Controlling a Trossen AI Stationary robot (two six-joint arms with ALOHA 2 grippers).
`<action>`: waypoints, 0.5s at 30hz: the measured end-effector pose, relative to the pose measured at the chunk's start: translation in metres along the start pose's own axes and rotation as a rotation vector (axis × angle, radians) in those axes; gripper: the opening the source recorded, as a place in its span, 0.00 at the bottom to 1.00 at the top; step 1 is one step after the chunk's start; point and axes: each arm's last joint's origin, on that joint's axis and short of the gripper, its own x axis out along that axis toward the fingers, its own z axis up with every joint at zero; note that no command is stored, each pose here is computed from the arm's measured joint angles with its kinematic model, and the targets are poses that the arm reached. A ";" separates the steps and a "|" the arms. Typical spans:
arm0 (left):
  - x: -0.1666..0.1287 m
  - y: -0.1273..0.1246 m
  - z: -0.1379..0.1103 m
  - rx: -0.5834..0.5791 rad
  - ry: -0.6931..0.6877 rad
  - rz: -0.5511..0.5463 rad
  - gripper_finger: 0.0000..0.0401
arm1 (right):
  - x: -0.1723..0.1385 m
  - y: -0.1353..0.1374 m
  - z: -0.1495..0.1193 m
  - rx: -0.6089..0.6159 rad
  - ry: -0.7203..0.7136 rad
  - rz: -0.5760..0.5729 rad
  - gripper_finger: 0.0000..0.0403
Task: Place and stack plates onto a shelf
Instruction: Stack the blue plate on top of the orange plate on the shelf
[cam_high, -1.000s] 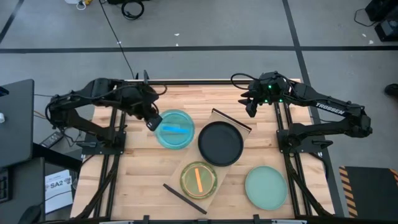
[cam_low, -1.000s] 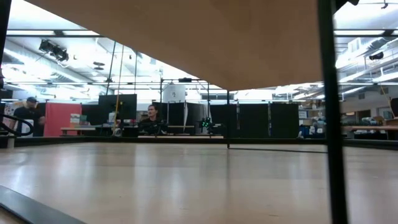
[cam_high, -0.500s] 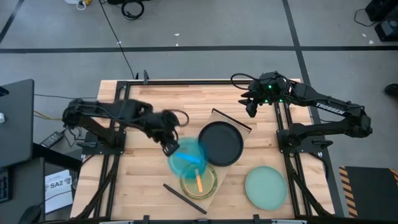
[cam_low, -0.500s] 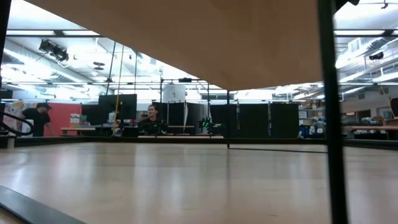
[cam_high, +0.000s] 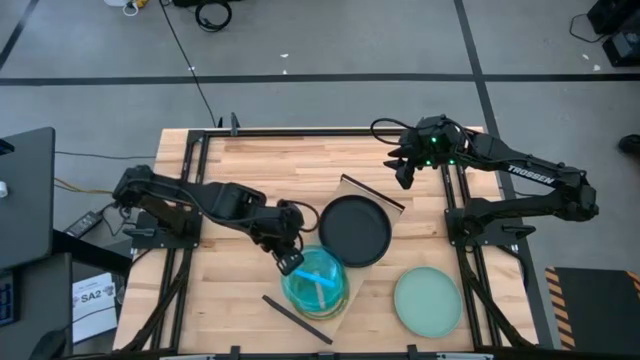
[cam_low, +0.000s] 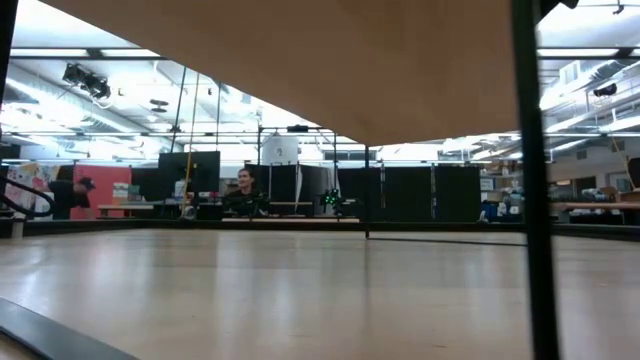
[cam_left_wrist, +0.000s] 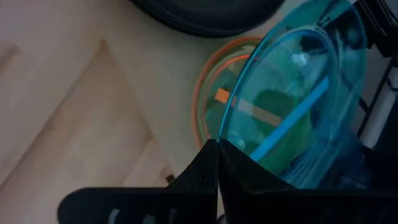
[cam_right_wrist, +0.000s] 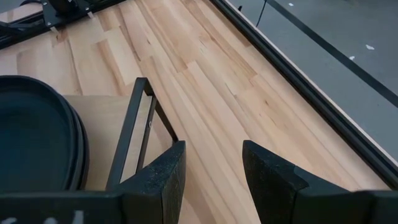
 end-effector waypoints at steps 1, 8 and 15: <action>0.003 -0.002 0.000 0.003 0.003 -0.007 0.01 | 0.000 0.000 0.000 0.000 -0.001 0.001 0.41; 0.021 -0.013 -0.002 0.002 0.023 -0.036 0.01 | 0.000 0.000 -0.001 0.001 0.011 -0.001 0.41; 0.032 -0.016 -0.002 -0.016 0.033 -0.032 0.01 | 0.000 0.000 -0.002 0.001 0.021 -0.002 0.41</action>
